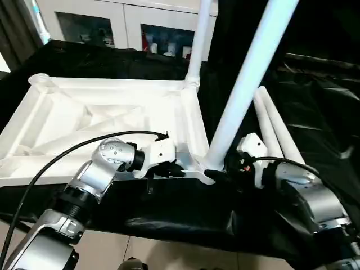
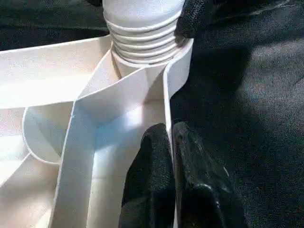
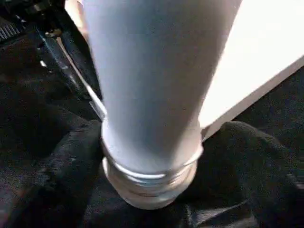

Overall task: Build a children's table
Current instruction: Rotate leg to tighten

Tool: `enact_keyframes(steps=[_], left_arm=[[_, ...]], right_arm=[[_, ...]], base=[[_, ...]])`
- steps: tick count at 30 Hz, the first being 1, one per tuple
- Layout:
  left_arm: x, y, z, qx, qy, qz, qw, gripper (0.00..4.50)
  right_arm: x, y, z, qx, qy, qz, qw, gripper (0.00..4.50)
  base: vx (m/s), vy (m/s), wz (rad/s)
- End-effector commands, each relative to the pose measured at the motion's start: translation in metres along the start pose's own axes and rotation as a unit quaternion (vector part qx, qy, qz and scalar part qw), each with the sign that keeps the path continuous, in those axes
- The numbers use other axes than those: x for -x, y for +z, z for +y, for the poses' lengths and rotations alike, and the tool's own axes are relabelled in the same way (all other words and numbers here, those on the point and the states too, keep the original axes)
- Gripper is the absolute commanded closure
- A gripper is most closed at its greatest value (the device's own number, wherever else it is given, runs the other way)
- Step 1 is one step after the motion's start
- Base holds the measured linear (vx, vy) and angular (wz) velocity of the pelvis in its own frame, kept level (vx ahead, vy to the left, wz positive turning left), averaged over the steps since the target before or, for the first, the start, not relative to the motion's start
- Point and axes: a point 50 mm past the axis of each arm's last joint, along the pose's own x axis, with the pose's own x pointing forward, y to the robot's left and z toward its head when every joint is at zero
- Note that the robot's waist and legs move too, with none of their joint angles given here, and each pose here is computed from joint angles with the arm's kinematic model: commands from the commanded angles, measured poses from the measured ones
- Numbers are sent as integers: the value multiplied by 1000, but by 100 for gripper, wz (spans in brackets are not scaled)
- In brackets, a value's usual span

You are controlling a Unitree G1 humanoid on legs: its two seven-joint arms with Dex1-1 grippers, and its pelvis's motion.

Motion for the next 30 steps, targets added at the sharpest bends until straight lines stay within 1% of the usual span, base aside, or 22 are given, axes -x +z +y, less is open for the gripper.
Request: enact_keyframes(steps=[1,3,4,5,8,11,15,19,20,22,23,24,25,26,27,29,30], left_arm=[[-9,-1,-11,-6,-39,9,999,450],[-8,-1,-11,-5,-40,10,999,450],[-8,-1,-11,-5,-40,10,999,450],[-8,-1,-11,-4,-40,11,999,450],[-8,-2,-12,-4,-39,13,999,450],[-8,-3,-12,-3,-37,15,999,450],[-8,-4,-11,1,-34,20,999,450],[-8,-7,-9,10,-19,29,999,450],[-11,-10,-2,31,21,38,999,450],[-13,-11,1,45,41,41,997,450],[-16,-12,5,59,65,46,995,450],[-24,-12,14,86,112,55,989,450],[-26,-12,16,93,125,59,986,450],[-32,-10,21,110,151,62,980,450],[-39,-7,25,130,176,64,974,450],[-54,2,30,156,202,65,965,450],[-59,5,30,159,208,67,963,450]], right_arm=[[-1,7,-6,11,-8,-8,1000,62],[-2,6,-5,10,-5,-8,1000,80],[-3,6,-4,9,-3,-10,1000,80],[-3,5,-4,8,-1,-10,1000,98],[-5,5,-4,8,-1,-13,1000,115],[-7,5,-4,8,1,-15,1000,153],[-8,1,-4,6,2,-11,1000,171],[-9,-4,-6,-4,-20,-9,1000,174],[-13,-11,-11,-28,-69,-8,997,175],[-16,-14,-14,-43,-94,-7,995,175],[-20,-17,-16,-61,-121,-8,991,175],[-29,-22,-20,-98,-181,-7,979,176],[-32,-24,-21,-109,-197,-6,974,176],[-40,-26,-22,-133,-233,-5,963,176],[-49,-26,-22,-154,-264,-3,952,176],[-69,-25,-19,-188,-307,8,933,176],[-75,-24,-17,-195,-314,11,929,176]], base=[[0,0,0],[0,0,0],[0,0,0],[0,0,0],[0,0,0],[0,0,0],[0,0,0],[0,0,0],[0,0,0],[0,0,0],[0,0,0],[0,0,0],[0,0,0],[0,0,0],[0,0,0],[-28,9,-2],[0,0,0]])
